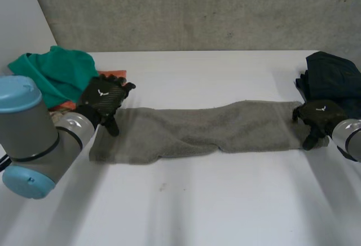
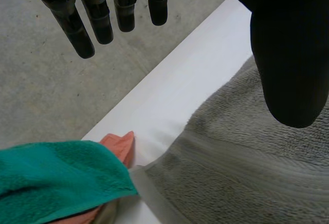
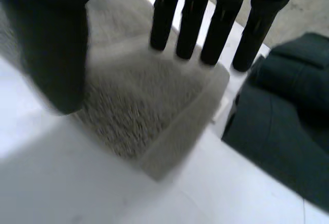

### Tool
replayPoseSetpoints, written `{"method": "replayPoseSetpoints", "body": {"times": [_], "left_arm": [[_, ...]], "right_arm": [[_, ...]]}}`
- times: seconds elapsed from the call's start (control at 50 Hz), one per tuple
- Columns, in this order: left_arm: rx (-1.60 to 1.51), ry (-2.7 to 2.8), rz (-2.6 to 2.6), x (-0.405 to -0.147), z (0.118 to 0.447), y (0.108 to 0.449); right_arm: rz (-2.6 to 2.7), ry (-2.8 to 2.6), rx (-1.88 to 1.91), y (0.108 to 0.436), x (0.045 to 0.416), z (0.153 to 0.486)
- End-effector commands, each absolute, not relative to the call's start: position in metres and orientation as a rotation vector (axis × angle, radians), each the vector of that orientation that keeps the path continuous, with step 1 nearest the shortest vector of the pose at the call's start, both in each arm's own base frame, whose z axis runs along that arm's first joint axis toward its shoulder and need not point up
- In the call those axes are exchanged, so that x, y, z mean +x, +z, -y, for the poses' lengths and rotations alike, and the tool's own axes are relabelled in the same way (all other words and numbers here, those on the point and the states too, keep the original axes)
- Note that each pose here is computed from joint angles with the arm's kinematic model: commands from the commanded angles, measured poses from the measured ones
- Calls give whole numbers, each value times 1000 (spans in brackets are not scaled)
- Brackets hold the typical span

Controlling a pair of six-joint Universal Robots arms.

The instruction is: Fold the laundry.

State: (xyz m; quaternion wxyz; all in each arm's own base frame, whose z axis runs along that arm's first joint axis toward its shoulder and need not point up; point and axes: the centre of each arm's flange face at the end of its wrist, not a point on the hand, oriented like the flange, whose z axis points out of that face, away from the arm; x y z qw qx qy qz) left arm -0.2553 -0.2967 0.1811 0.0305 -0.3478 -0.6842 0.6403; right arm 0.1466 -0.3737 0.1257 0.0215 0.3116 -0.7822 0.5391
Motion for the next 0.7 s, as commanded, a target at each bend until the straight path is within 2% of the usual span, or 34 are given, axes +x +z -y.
{"method": "replayPoseSetpoints", "body": {"times": [0.02, 0.08, 0.16, 0.24, 0.28, 0.36, 0.38, 0.4, 0.42, 0.46, 0.48, 0.52, 0.56, 0.62, 0.7], "left_arm": [[-1036, 1975, 2123, -255, 296, 180], [-1009, 1999, 2119, -252, 295, 188], [-977, 2025, 2111, -245, 293, 199], [-947, 2035, 2117, -238, 291, 204], [-936, 2028, 2122, -235, 290, 204], [-930, 1998, 2129, -233, 285, 200], [-932, 1995, 2129, -233, 285, 199], [-938, 1985, 2129, -234, 283, 198], [-936, 1980, 2136, -233, 282, 197], [-939, 1976, 2137, -234, 281, 196], [-943, 1972, 2134, -235, 279, 196], [-946, 1964, 2134, -236, 277, 195], [-943, 1954, 2139, -236, 275, 193], [-939, 1951, 2125, -239, 268, 196], [-943, 1940, 2108, -243, 263, 197]], "right_arm": [[2319, 1614, 807, 111, 124, 398], [2291, 1586, 727, 126, 107, 396], [2132, 1580, 697, 156, 65, 401], [1965, 1473, 785, 167, 35, 410], [1918, 1434, 848, 168, 36, 412], [1804, 1461, 1040, 171, 82, 409], [1741, 1556, 1144, 175, 122, 400], [1712, 1601, 1193, 177, 140, 394], [1647, 1686, 1279, 181, 171, 382], [1559, 1787, 1380, 185, 204, 365], [1446, 1904, 1493, 190, 239, 342], [1332, 2012, 1612, 189, 270, 318], [1205, 2130, 1793, 175, 309, 279], [1086, 2213, 2009, 151, 347, 228], [1069, 2167, 2154, 122, 367, 194]]}}
